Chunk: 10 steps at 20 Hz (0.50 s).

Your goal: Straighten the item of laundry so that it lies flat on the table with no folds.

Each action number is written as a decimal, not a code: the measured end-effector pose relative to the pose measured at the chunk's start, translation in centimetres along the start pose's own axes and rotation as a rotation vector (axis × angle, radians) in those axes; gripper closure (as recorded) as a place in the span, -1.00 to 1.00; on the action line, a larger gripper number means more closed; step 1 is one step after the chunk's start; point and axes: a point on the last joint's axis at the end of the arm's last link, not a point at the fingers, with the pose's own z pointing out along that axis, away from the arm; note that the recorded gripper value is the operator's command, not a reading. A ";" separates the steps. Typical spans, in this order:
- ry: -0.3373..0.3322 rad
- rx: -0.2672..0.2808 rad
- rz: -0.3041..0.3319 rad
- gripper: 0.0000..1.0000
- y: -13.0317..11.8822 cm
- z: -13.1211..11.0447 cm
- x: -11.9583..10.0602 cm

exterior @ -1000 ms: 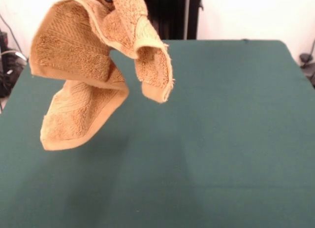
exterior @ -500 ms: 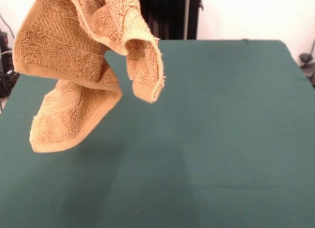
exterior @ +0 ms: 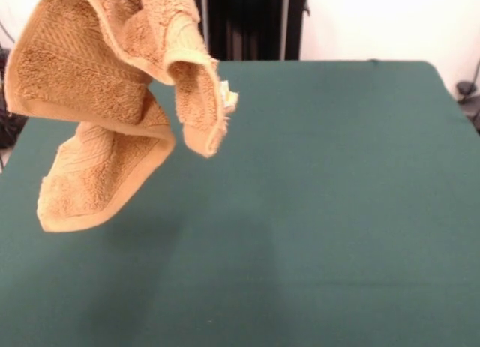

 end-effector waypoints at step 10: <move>-0.001 0.006 0.063 1.00 -0.9 -0.4 4.9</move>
